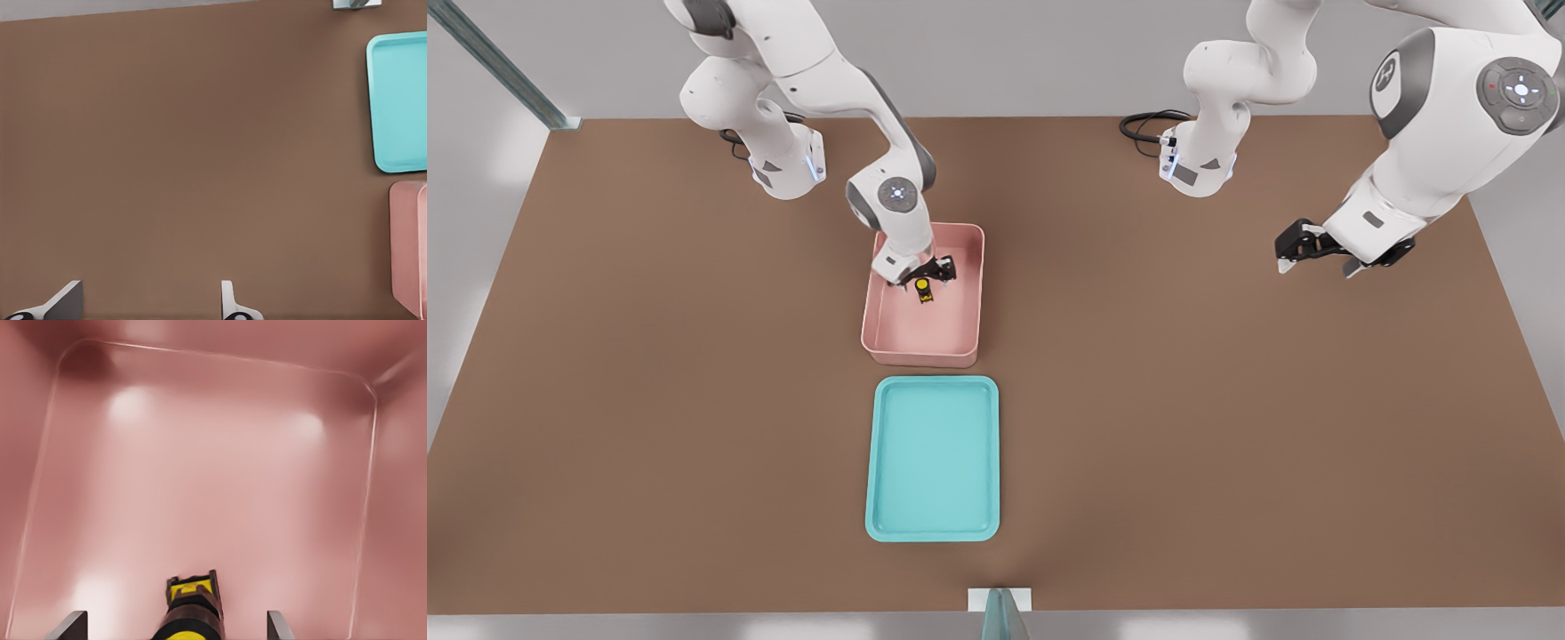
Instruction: The left arm remains still, and the right arm places the button from the box into the tray
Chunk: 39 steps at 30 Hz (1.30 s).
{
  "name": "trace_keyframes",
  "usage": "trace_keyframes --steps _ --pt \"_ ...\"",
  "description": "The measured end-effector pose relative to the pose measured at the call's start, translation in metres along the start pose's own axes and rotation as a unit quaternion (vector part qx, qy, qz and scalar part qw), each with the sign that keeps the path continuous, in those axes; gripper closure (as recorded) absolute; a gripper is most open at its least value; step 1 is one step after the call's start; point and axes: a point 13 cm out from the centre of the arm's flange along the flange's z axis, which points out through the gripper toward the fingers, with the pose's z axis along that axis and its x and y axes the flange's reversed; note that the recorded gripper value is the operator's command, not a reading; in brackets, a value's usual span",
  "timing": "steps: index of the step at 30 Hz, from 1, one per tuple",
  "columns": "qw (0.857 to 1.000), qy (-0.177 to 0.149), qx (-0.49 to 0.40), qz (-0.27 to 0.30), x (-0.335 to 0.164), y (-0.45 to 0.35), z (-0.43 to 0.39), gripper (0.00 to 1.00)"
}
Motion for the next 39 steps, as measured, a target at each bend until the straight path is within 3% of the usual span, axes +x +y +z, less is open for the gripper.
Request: trace_keyframes --steps 7,8,10,11,15,18,22,26,34,35,36,39 --pt "1.0 -0.003 0.008 -0.005 0.006 -0.006 0.023 0.01" --pt "1.0 -0.004 0.008 -0.005 0.007 -0.007 0.026 0.05" --pt "1.0 -0.009 0.005 -0.005 0.005 -0.007 0.027 0.38" --pt "1.0 -0.011 0.003 -0.005 0.003 -0.006 0.025 0.43" --pt "1.0 -0.026 -0.011 0.0 -0.012 0.001 0.012 0.53" --pt "0.999 -0.034 -0.02 0.005 -0.028 0.009 -0.002 0.53" --pt "0.997 -0.056 -0.047 0.027 -0.099 0.037 -0.065 0.53" --pt "0.994 -0.061 -0.045 0.076 -0.184 -0.004 -0.102 0.54" --pt "0.991 -0.056 -0.054 0.11 -0.33 -0.015 -0.012 0.54" --pt "0.991 -0.057 -0.058 0.11 -0.341 -0.018 -0.001 0.5" --pt "0.991 -0.057 -0.062 0.106 -0.347 -0.018 0.005 0.0" --pt "0.991 -0.054 -0.078 0.097 -0.36 -0.017 -0.002 0.0"
